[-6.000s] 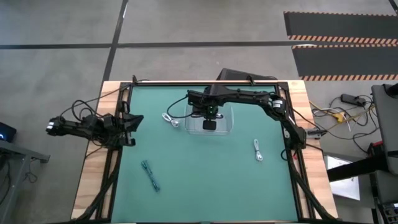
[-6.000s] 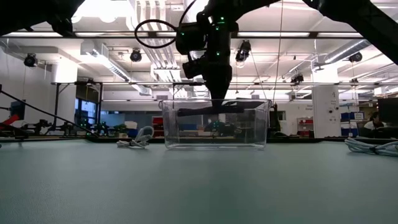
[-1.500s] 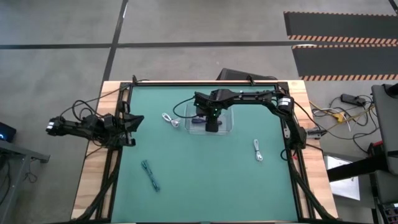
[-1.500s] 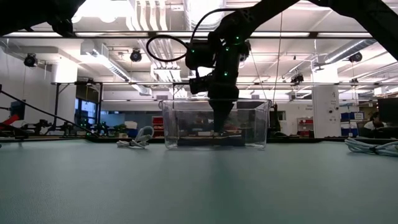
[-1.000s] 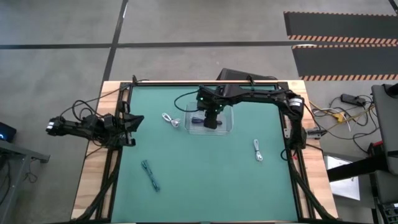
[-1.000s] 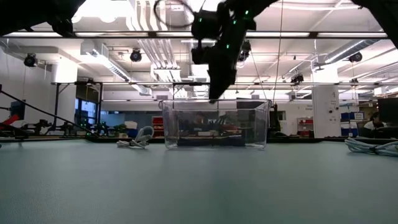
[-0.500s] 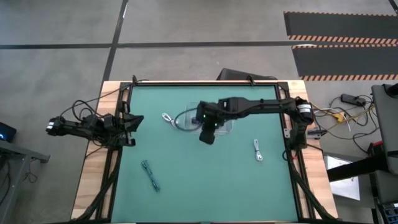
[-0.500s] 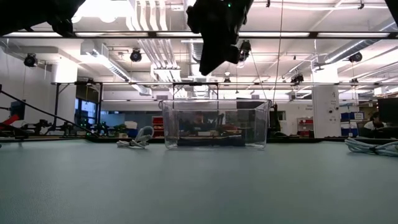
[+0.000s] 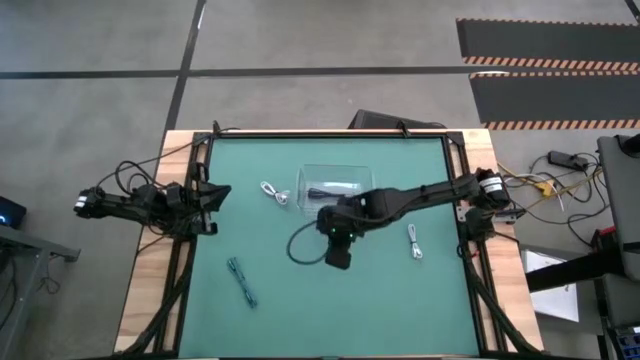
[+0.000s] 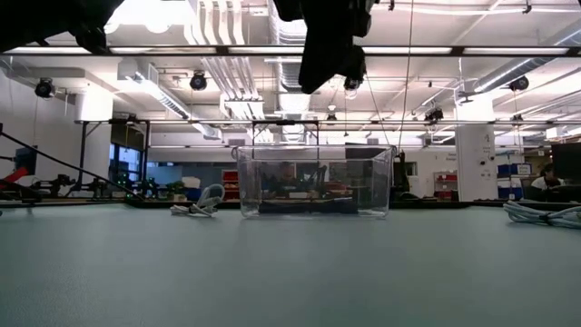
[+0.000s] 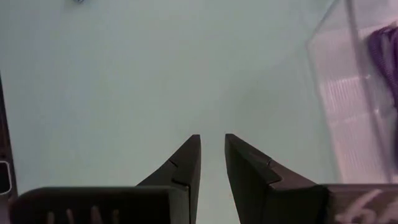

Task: Pick and place USB-C Cables
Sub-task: Put the right white charger cable into the transparent container

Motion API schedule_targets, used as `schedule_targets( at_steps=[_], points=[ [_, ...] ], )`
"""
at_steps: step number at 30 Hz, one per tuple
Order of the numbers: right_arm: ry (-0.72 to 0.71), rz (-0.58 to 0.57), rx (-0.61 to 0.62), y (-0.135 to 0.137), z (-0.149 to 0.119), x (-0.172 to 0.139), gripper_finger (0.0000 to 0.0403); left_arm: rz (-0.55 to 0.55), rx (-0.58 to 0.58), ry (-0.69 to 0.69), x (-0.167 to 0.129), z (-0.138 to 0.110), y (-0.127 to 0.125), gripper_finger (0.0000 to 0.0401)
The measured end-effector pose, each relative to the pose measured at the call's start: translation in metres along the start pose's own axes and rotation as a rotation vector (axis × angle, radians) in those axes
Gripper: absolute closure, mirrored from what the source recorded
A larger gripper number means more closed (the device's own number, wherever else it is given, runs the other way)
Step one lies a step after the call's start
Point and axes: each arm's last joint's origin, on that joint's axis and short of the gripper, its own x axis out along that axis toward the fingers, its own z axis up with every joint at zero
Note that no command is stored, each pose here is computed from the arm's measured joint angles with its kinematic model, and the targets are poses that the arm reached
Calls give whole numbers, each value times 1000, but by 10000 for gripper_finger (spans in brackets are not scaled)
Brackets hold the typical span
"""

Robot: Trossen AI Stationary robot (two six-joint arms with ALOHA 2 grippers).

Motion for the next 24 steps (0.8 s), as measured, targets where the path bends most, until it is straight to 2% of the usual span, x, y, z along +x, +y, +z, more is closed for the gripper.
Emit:
schedule_targets(
  at_steps=[10, 24],
  points=[
    [79, -52, 58, 8, -31, 16, 339, 3, -4, -10, 0, 1, 0, 401],
    [167, -135, 274, -10, -82, 16, 339, 3, -5, -10, 0, 1, 0, 401]
  ],
)
